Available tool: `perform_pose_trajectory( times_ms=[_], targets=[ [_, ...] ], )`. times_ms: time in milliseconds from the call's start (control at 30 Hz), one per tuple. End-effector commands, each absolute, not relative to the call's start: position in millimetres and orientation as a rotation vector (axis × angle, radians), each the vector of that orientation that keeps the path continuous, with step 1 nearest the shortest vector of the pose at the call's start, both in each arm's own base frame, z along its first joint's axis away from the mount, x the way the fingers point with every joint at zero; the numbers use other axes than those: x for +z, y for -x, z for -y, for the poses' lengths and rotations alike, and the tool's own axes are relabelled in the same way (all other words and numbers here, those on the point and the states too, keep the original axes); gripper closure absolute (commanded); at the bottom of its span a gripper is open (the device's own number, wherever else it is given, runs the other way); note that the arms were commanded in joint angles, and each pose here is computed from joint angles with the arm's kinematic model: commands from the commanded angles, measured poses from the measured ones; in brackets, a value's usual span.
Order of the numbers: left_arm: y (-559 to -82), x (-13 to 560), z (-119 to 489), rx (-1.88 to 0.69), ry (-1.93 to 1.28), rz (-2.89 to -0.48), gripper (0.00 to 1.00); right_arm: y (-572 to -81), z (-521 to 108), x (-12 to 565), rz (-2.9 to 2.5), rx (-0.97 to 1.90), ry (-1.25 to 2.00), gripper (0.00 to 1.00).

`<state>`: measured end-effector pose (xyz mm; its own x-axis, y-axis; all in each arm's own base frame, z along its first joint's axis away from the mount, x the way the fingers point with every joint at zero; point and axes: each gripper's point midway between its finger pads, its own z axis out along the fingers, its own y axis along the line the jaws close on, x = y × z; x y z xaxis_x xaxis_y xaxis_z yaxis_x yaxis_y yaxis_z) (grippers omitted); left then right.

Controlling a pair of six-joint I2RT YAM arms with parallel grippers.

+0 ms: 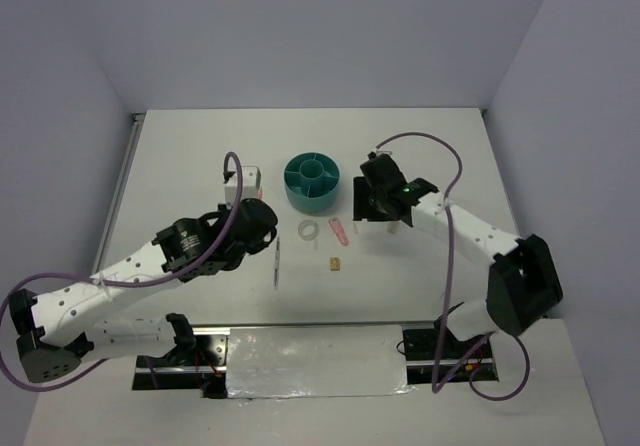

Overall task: Sort the stationery into containers
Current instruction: Pick up the pen cap from the center of the board.

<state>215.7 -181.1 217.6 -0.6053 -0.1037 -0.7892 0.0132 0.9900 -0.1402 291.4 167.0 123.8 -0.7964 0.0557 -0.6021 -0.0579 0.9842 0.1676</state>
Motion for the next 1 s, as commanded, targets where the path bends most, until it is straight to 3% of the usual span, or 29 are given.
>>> perform_pose_trajectory(
  times_ms=[0, 533, 767, 867, 933, 967],
  targets=[
    [-215, 241, 154, -0.022, -0.053, -2.176, 1.0, -323, -203, 119, -2.454, 0.308, 0.008, 0.36],
    [-198, 215, 127, -0.046, -0.112, -2.142, 1.0, -330, -203, 34, -2.628, 0.126, 0.042, 0.45],
    [-198, 214, 128, -0.046, -0.119, -2.148, 1.0, -331, -204, 15, -2.67, 0.094, 0.056, 0.55],
    [-197, 214, 128, -0.057, -0.119, -2.146, 1.0, -331, -200, 12, -2.674, 0.072, 0.052, 0.63],
    [-197, 215, 128, -0.061, -0.117, -2.143, 1.0, -329, -198, 10, -2.68, 0.06, 0.052, 0.76],
    [-197, 216, 128, -0.062, -0.116, -2.142, 1.0, -327, -198, 10, -2.682, 0.057, 0.052, 0.78]
  ],
)
